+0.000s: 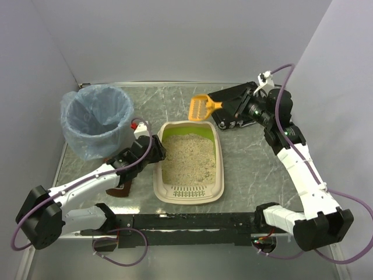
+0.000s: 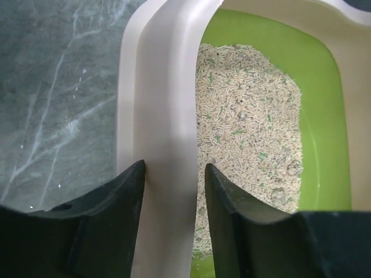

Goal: Clean the litter box

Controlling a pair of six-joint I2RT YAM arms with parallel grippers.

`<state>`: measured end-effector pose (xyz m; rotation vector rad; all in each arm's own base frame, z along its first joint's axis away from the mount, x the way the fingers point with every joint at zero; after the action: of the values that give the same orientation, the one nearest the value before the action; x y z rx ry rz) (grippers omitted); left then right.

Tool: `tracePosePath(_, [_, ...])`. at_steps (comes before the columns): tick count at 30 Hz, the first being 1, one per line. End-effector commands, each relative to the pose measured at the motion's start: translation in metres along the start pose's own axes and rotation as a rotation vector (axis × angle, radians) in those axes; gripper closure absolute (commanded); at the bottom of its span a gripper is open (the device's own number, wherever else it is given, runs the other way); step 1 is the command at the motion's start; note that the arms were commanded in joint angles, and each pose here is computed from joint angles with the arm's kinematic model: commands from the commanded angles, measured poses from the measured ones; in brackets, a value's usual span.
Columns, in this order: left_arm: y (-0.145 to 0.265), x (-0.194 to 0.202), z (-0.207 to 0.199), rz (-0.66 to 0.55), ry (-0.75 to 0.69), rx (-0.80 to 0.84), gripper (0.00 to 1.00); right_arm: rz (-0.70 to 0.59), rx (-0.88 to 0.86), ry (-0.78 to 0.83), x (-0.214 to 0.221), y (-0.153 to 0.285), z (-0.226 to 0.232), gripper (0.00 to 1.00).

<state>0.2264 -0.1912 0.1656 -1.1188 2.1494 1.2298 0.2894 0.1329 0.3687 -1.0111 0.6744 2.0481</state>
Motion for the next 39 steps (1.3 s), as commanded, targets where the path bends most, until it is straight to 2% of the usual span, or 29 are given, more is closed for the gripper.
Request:
tracePosePath(1, [-0.002,-0.018,-0.028,-0.032,-0.032,0.086,0.52,0.141,0.177,0.100,0.024,0.031,-0.018,1.00])
tracePosePath(4, [-0.008,-0.015,-0.029,-0.013,-0.069,0.081,0.55,0.130,0.249,0.131,0.029,0.043,-0.026,1.00])
tracePosePath(8, [-0.018,-0.021,-0.037,-0.032,-0.140,0.097,0.75,0.069,0.281,0.164,0.024,0.058,-0.024,1.00])
tracePosePath(10, [-0.022,-0.026,-0.045,-0.067,-0.233,0.160,0.77,0.054,0.273,0.179,0.022,0.063,-0.021,1.00])
tracePosePath(11, [-0.024,-0.028,-0.048,-0.085,-0.263,0.184,0.84,0.058,0.247,0.199,0.021,0.065,-0.018,1.00])
tracePosePath(15, [-0.032,-0.034,-0.060,-0.141,-0.515,0.303,0.91,0.164,0.115,0.211,0.030,0.068,-0.005,1.00])
tracePosePath(16, [-0.034,-0.031,-0.066,-0.117,-0.567,0.350,0.91,0.198,0.083,0.202,0.033,0.068,-0.003,1.00])
tracePosePath(18, [-0.046,-0.031,-0.075,-0.092,-0.691,0.390,0.99,0.255,0.056,0.175,0.043,0.070,-0.005,1.00])
tracePosePath(21, [-0.060,-0.020,-0.092,-0.002,-0.886,0.553,0.98,0.301,0.030,0.148,0.056,0.073,-0.009,1.00])
tracePosePath(23, [-0.076,-0.007,-0.097,0.083,-0.963,0.626,0.95,0.296,0.057,0.154,0.061,0.078,-0.014,1.00])
tracePosePath(25, [-0.083,-0.018,-0.117,0.100,-0.982,0.662,0.93,0.310,0.096,0.146,0.068,0.082,-0.021,1.00])
tracePosePath(26, [-0.093,-0.013,-0.118,0.133,-1.004,0.685,0.87,0.318,0.116,0.140,0.070,0.083,-0.024,1.00])
tracePosePath(28, [-0.097,-0.024,-0.134,0.106,-1.022,0.714,0.80,0.341,0.146,0.116,0.076,0.084,-0.029,1.00])
tracePosePath(29, [-0.103,-0.024,-0.135,0.108,-1.029,0.714,0.63,0.341,0.175,0.113,0.078,0.084,-0.033,1.00])
tracePosePath(31, [-0.107,-0.033,-0.142,0.076,-1.014,0.693,0.55,0.349,0.225,0.109,0.082,0.087,-0.039,1.00])
tracePosePath(32, [-0.109,-0.035,-0.144,0.075,-0.983,0.669,0.40,0.342,0.258,0.115,0.081,0.088,-0.043,1.00])
tracePosePath(33, [-0.110,-0.043,-0.145,0.051,-0.961,0.625,0.35,0.329,0.307,0.127,0.080,0.090,-0.049,1.00])
tracePosePath(34, [-0.110,-0.049,-0.147,0.022,-0.924,0.595,0.32,0.310,0.326,0.134,0.079,0.092,-0.050,1.00])
tracePosePath(35, [-0.102,-0.057,-0.150,0.003,-0.858,0.572,0.20,0.297,0.338,0.144,0.078,0.093,-0.051,1.00])
tracePosePath(36, [-0.098,-0.062,-0.149,-0.020,-0.813,0.539,0.14,0.279,0.354,0.153,0.076,0.093,-0.053,1.00])
tracePosePath(37, [-0.096,-0.074,-0.145,-0.071,-0.747,0.445,0.02,0.262,0.361,0.161,0.076,0.093,-0.055,1.00])
tracePosePath(38, [-0.078,-0.084,-0.149,-0.091,-0.624,0.430,0.01,0.253,0.365,0.165,0.076,0.091,-0.056,1.00])
tracePosePath(39, [-0.071,-0.087,-0.143,-0.103,-0.569,0.384,0.01,0.245,0.364,0.166,0.076,0.090,-0.057,1.00])
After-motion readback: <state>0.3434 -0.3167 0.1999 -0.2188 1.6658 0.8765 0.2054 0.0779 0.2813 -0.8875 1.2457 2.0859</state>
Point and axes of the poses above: each gripper's point midway between its finger pads, its own y axis back along the fingers, its own z axis along the line the jaws close on, x = y × z, the point moved 6 cm from there along y, back along the fingers, and after that the axes turned 6 degrees about y, right-handed, at the moved point
